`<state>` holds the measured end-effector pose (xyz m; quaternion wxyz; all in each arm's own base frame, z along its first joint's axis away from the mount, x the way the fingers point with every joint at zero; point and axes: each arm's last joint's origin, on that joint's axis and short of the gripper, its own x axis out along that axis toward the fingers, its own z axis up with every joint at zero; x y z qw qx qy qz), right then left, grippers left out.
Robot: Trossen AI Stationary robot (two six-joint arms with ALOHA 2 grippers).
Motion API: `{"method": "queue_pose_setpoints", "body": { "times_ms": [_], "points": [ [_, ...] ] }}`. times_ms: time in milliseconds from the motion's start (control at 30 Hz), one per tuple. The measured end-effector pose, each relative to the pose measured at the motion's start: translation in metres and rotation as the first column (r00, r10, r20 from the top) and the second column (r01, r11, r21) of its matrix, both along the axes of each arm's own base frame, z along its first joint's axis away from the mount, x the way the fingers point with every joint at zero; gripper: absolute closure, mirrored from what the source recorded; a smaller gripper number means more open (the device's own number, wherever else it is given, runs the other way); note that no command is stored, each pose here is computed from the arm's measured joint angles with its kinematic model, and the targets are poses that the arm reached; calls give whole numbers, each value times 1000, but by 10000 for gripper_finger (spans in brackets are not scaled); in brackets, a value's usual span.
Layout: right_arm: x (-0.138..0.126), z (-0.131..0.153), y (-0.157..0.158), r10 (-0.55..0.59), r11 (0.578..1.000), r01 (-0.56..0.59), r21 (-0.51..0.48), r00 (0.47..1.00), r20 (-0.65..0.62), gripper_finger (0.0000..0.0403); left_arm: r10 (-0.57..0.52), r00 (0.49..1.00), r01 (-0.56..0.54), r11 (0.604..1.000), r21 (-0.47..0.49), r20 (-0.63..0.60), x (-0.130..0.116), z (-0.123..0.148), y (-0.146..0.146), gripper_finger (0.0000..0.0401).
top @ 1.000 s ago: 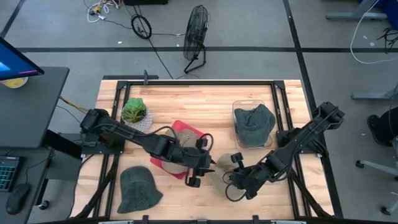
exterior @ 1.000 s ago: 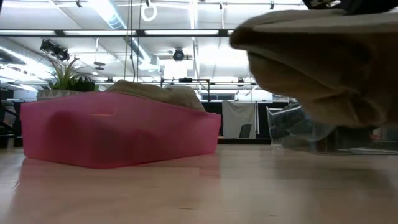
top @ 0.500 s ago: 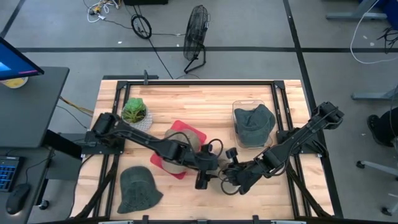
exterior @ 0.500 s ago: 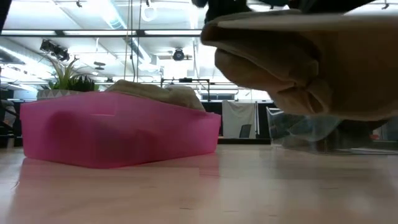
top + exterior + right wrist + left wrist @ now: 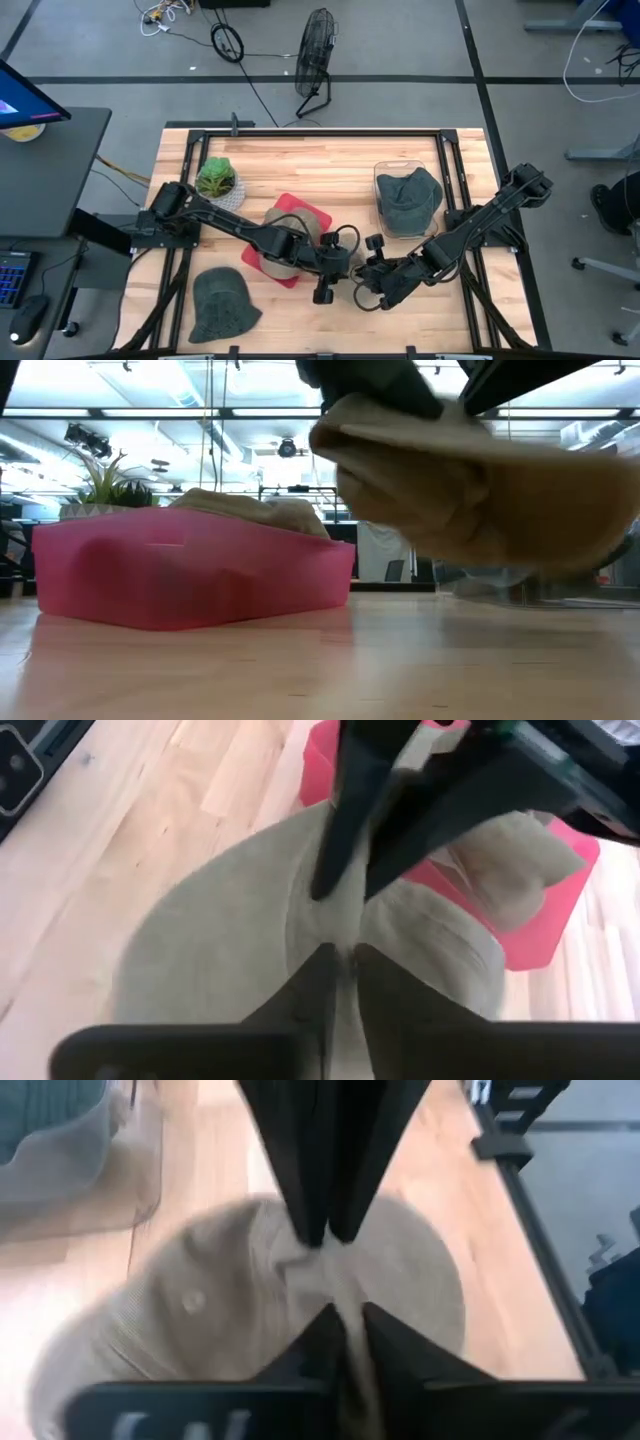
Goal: Pick & Place hat
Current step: Put the brown cap into the red bin
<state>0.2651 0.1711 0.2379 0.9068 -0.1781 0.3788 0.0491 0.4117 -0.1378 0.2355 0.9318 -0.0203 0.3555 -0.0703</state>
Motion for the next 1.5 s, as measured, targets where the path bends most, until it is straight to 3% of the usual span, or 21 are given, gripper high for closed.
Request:
{"method": "queue_pose_setpoints", "body": {
  "times_ms": [67, 233, 433, 533, 633, 733, 767, 900, 967, 1133, 1233, 1500],
  "points": [
    [-1, 0, 0, -22, 1000, 22, 22, 1000, -2, 338, 1, 1000, -1, 1000, 9, -26, -2, -2, 1, 389],
    [-6, -2, 5, -65, 995, 67, 69, 998, -24, 296, -38, 997, 42, 998, 56, -70, -12, 4, -1, 396],
    [-15, -4, 11, -85, 992, 90, 89, 995, -58, 254, -176, 984, 173, 969, 175, 7, -45, 56, -5, 396],
    [-18, -5, 13, -85, 992, 91, 85, 994, -73, 242, -298, 955, 279, 903, 326, 7, -71, 83, -3, 397],
    [-19, -5, 14, -77, 993, 83, 82, 994, -73, 237, -414, 908, 397, 795, 459, -67, -99, 103, 6, 397],
    [-19, -5, 14, -72, 994, 78, 78, 995, -72, 236, -470, 862, 493, 693, 526, -189, -123, 113, 21, 397],
    [-19, -5, 14, -72, 994, 77, 78, 995, -72, 236, -471, 854, 511, 676, 531, -222, -129, 116, 27, 397],
    [-18, -5, 13, -74, 994, 79, 74, 995, -69, 236, -420, 842, 539, 677, 501, -337, -145, 118, 52, 397],
    [-18, -5, 13, -77, 994, 82, 77, 995, -67, 236, -449, 812, 582, 657, 479, -372, -146, 117, 60, 398],
    [-16, -5, 11, -85, 993, 90, 81, 994, -63, 236, -611, 705, 696, 498, 518, -359, -135, 116, 67, 398],
    [-14, -4, 9, -100, 990, 105, 92, 993, -56, 236, -668, 647, 739, 430, 518, -368, -132, 114, 72, 398],
    [-12, -4, 7, -142, 981, 148, 125, 988, -56, 236, -734, 566, 808, 401, 433, -377, -128, 101, 70, 399]
  ]
}}
